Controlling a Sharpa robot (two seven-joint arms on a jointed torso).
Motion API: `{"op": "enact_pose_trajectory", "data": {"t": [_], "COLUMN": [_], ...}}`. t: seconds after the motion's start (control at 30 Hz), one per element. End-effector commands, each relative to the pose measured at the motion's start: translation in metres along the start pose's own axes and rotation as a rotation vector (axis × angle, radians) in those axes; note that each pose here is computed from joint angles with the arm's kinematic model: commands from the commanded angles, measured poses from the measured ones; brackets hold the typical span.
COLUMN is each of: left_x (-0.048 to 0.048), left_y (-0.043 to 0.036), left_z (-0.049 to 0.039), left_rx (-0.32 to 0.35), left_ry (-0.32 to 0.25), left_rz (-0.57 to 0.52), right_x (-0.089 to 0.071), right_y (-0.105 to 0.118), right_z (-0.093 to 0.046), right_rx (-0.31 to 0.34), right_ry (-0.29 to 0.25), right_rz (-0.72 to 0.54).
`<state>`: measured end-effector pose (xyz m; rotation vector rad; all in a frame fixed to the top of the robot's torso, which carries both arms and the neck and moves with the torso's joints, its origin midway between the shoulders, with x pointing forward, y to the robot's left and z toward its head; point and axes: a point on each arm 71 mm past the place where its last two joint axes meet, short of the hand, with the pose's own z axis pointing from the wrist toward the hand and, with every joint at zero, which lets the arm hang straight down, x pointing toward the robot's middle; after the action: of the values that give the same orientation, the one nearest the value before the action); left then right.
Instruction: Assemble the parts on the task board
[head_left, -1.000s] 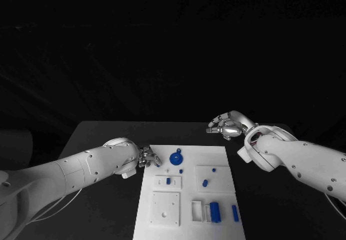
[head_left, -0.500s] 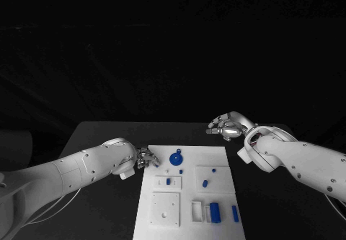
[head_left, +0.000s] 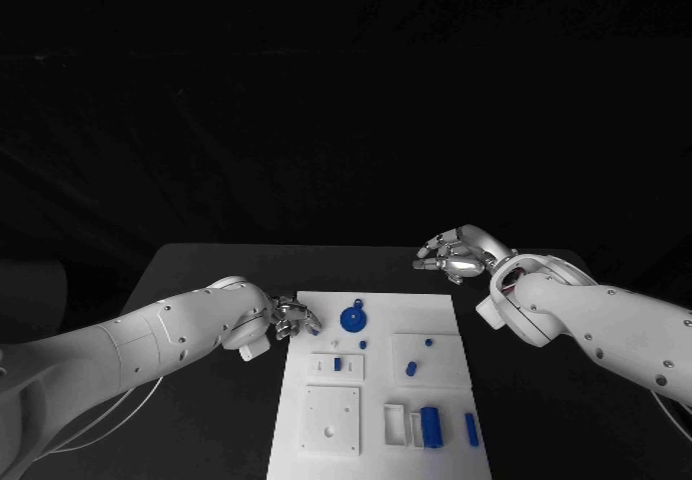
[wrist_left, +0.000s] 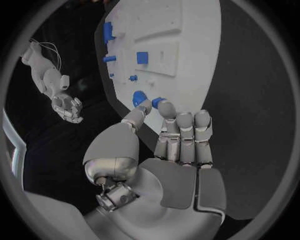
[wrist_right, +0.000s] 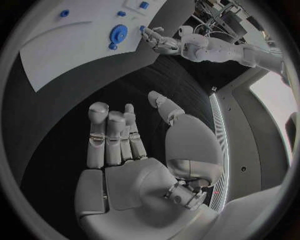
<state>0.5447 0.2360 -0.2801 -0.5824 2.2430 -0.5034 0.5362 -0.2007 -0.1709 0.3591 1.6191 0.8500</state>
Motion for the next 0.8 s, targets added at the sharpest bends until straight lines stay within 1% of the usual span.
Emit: {"op": "enact_pose_trajectory", "data": {"t": [0.03,0.2,0.37,0.53,0.63,0.77,0.8], "left_x": [0.0016,-0.0022,-0.0035,-0.0008,0.0004,0.0022,0.0024], "left_y": [-0.0049,-0.0089,-0.0138,-0.0194,-0.0228,-0.0271,-0.0277], "left_z": [-0.0015,-0.0049,-0.0102,-0.0162,-0.0209,-0.0264,-0.0274], "left_rx": [0.026,0.041,0.060,0.088,0.103,0.120,0.125], "left_ry": [0.034,0.035,0.056,0.101,0.136,0.208,0.217], "left_rz": [-0.061,-0.079,-0.124,-0.192,-0.251,-0.347,-0.366], "right_x": [0.002,0.004,0.015,0.027,0.036,0.048,0.051], "right_y": [0.000,0.000,0.001,0.003,0.006,0.010,0.011], "right_z": [0.000,0.001,0.003,0.003,0.002,0.001,0.001], "right_rx": [-0.007,-0.014,-0.043,-0.074,-0.104,-0.143,-0.153], "right_ry": [0.018,0.020,0.038,0.058,0.069,0.089,0.093], "right_rz": [0.001,-0.014,-0.063,-0.097,-0.132,-0.167,-0.173]}}
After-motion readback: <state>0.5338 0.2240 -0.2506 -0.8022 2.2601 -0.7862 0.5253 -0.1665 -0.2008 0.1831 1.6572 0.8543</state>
